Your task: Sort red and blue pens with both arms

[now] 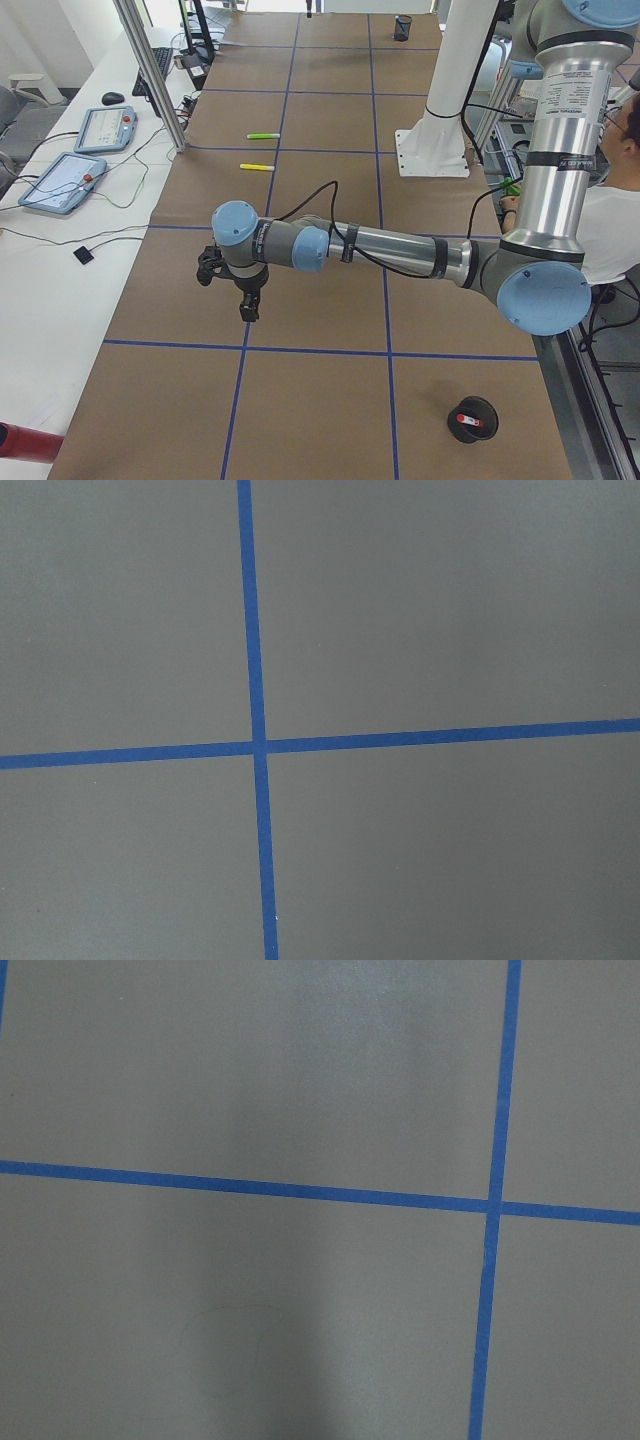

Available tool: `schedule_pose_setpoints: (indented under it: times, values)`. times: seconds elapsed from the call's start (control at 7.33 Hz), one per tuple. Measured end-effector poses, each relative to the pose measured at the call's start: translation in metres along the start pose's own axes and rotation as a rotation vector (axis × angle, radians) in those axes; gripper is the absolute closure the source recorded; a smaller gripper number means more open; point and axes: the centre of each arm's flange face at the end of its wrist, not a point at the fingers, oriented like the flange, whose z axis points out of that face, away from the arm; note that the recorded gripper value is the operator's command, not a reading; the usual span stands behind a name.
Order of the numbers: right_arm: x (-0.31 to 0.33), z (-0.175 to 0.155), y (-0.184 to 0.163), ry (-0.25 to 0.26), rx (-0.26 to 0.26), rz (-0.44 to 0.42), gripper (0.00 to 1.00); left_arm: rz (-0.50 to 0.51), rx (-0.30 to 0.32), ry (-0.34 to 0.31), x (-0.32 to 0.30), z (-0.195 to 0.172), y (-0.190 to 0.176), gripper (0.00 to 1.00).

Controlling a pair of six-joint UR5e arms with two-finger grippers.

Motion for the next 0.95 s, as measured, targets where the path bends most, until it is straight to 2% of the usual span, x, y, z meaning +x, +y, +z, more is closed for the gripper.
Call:
schedule_pose_setpoints:
  times: [0.27,0.95]
  values:
    - [0.001,-0.008,0.001,-0.030,0.000,0.020,0.00,-0.010,0.002,0.001,-0.004,-0.001,0.009,0.01]
    - [0.000,-0.011,0.001,-0.028,0.008,0.014,0.00,-0.007,0.011,0.003,0.000,-0.007,0.017,0.01]
